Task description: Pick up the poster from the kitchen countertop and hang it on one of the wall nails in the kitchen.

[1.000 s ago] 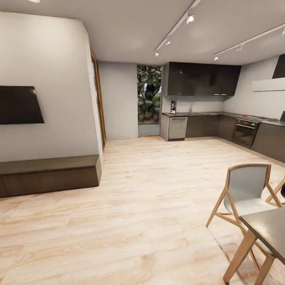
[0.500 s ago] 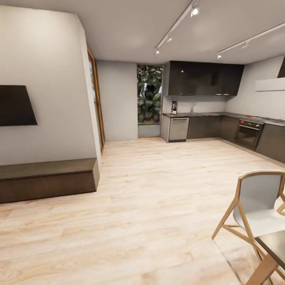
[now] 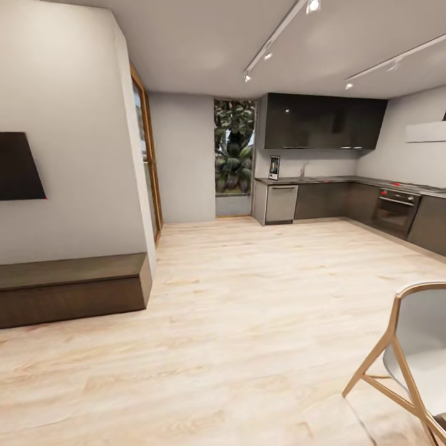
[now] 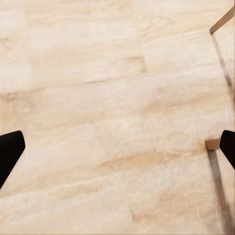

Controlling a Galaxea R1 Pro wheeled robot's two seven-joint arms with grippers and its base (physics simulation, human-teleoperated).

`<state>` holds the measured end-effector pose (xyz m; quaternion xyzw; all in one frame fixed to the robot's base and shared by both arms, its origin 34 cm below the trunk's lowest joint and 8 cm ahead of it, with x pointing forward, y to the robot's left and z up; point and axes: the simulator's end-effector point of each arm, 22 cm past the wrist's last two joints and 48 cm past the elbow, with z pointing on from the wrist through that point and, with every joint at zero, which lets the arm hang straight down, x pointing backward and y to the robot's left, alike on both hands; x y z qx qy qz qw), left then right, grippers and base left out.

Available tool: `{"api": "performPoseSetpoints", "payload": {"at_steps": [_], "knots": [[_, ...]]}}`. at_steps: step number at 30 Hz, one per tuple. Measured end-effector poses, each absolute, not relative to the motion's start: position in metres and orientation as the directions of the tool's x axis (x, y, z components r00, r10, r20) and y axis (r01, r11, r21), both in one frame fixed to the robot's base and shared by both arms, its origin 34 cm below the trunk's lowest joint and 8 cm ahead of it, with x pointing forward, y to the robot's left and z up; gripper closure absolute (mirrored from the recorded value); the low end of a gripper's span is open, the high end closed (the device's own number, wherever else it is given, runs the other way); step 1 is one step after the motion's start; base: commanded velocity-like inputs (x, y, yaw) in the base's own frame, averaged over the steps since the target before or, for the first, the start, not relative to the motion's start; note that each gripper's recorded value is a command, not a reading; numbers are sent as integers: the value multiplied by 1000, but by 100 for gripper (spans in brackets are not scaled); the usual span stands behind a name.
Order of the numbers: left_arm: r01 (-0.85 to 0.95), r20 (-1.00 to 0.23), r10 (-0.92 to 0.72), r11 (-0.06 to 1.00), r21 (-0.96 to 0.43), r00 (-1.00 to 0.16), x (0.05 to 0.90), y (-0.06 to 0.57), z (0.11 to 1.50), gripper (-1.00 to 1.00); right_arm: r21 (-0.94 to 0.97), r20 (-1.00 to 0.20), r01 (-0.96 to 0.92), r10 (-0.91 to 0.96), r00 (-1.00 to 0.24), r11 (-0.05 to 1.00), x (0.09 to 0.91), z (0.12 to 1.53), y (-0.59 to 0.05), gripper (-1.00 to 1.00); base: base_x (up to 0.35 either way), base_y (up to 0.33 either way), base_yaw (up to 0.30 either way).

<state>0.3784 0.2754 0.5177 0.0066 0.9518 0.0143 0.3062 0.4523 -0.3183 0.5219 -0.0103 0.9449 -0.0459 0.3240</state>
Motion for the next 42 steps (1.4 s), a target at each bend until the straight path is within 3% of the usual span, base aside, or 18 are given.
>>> {"api": "performPoseSetpoints", "payload": {"at_steps": [42], "knots": [[3,-581,21,999,32,-814,377,276,517,-100,-95,-613,11,-50,-789,995,453,522,-319,-100,342,0,0]]}}
